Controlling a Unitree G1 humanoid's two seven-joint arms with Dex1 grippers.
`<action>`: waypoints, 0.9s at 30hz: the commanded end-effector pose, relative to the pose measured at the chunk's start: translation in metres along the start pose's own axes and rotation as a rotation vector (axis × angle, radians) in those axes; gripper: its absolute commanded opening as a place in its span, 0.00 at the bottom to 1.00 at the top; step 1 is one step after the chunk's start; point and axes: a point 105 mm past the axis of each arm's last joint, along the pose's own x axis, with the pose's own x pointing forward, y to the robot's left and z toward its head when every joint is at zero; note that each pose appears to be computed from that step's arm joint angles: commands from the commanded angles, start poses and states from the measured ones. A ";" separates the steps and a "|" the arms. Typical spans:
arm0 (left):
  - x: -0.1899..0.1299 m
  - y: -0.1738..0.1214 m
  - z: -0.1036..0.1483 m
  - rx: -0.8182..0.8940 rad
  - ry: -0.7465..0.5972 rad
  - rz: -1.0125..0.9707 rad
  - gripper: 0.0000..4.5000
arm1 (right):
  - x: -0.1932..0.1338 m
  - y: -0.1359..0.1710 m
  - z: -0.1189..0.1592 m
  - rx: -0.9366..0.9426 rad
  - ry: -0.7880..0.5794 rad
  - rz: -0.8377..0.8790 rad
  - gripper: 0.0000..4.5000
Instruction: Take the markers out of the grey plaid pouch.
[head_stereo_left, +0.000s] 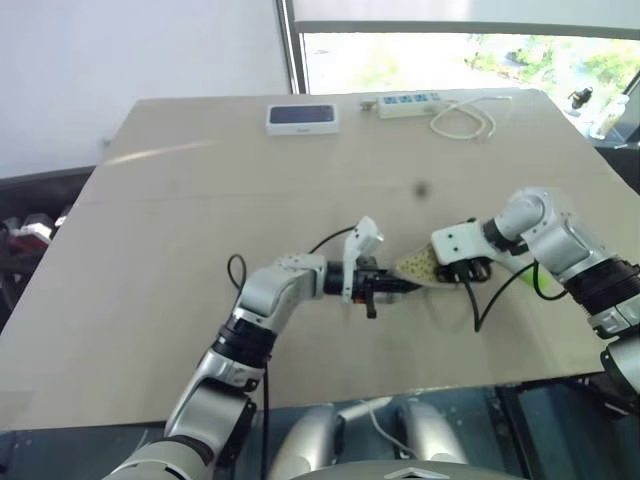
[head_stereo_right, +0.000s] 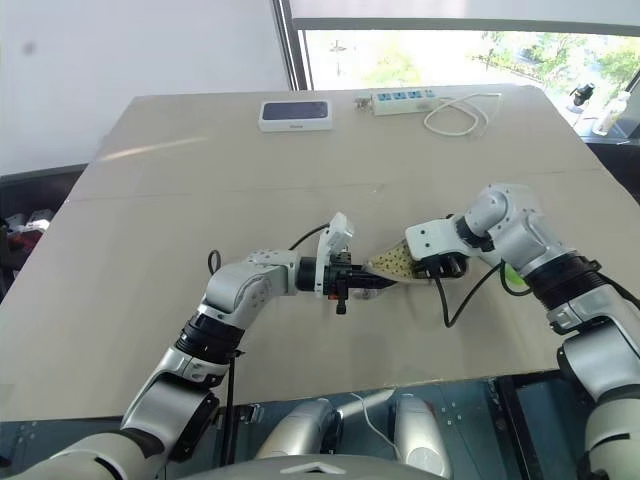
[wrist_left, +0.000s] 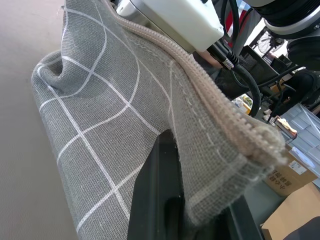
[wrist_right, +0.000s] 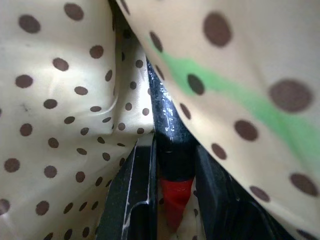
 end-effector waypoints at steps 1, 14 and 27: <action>0.001 -0.009 0.013 0.030 -0.051 -0.048 0.00 | 0.002 0.015 -0.026 0.069 0.077 0.015 0.14; -0.013 0.003 0.019 0.165 -0.052 0.026 0.00 | -0.055 0.036 -0.004 0.099 -0.066 -0.078 0.14; -0.009 -0.017 -0.003 0.247 0.033 -0.047 0.00 | -0.067 0.035 0.014 0.230 -0.256 -0.197 0.14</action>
